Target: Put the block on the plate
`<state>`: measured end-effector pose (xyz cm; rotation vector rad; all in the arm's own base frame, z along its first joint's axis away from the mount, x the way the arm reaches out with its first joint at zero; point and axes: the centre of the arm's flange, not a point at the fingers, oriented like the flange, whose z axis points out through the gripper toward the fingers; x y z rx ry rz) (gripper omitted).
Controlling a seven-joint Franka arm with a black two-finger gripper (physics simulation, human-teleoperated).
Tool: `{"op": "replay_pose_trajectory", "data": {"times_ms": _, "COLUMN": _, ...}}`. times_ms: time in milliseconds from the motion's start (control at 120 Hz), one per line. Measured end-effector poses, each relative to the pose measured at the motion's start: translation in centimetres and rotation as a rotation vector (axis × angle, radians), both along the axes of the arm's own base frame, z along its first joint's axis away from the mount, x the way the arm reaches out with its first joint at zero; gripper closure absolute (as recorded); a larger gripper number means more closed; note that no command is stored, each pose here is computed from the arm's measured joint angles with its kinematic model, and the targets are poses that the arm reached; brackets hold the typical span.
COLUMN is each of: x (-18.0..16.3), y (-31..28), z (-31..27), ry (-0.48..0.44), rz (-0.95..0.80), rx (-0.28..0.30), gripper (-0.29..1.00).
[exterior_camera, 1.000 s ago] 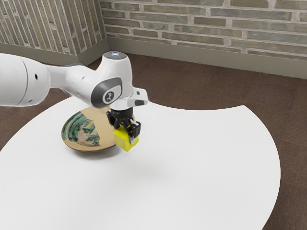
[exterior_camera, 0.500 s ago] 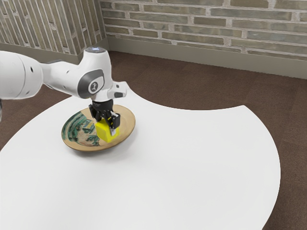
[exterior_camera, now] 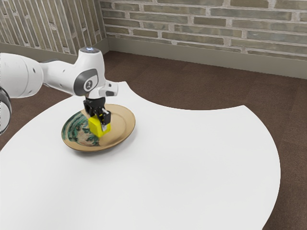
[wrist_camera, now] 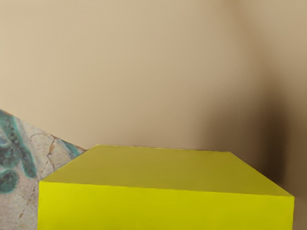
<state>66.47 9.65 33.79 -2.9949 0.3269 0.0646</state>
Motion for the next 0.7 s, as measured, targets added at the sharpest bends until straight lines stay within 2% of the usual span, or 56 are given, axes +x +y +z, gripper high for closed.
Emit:
{"op": "replay_pose_trajectory", "data": {"times_ms": 433, "x": 1.2, "y": 3.3, "z": -2.0, "ry": 0.021, "rz": -0.07, "rx": 0.01, "gripper": 0.31}}
{"op": "replay_pose_trajectory", "data": {"times_ms": 700, "x": 1.3, "y": 3.5, "z": -1.2, "ry": 0.018, "rz": -0.112, "rx": 0.007, "gripper": 0.1}}
